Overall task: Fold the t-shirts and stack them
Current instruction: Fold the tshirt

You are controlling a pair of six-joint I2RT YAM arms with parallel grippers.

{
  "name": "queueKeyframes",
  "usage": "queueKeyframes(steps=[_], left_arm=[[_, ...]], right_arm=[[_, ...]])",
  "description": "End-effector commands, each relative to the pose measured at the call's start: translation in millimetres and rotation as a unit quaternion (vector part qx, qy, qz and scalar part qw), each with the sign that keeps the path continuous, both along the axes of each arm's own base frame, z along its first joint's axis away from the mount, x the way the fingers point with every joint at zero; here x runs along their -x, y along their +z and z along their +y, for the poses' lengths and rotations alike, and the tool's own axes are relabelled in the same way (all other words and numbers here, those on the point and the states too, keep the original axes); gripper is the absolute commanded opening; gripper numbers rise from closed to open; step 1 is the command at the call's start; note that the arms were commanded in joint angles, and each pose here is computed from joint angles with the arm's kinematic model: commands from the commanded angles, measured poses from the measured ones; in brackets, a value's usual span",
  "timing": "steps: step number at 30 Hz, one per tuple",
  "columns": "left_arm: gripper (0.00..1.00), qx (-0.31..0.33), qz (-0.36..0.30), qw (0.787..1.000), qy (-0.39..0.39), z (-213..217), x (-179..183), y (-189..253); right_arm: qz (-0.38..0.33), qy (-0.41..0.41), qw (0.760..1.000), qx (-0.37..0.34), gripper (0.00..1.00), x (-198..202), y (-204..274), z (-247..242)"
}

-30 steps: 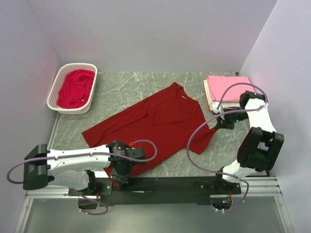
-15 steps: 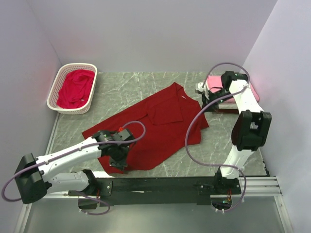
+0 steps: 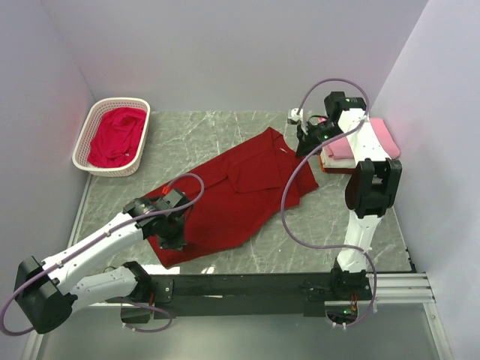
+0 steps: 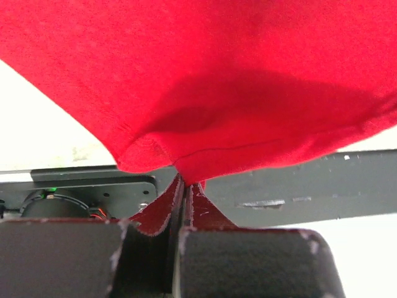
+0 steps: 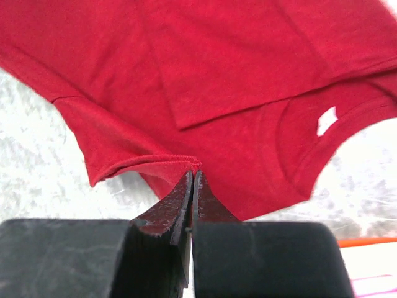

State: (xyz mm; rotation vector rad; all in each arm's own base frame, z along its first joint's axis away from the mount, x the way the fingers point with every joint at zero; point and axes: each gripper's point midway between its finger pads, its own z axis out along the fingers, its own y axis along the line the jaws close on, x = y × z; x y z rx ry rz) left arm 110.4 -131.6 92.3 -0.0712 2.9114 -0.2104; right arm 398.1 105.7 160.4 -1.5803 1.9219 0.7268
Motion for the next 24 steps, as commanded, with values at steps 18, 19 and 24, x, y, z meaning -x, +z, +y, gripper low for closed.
queueKeyframes(steps=[18,19,24], left_arm=[[0.00,-0.099,0.017,0.992,0.078,51,5,-11],[0.01,-0.099,0.019,0.992,0.082,51,6,-10],[0.01,-0.107,0.030,0.990,0.088,53,9,-8]], right_arm=[[-0.054,-0.050,0.997,-0.038,0.00,-59,39,27],[-0.054,-0.050,0.996,-0.038,0.00,-60,40,29],[-0.062,-0.062,0.995,-0.044,0.00,-72,38,35]])
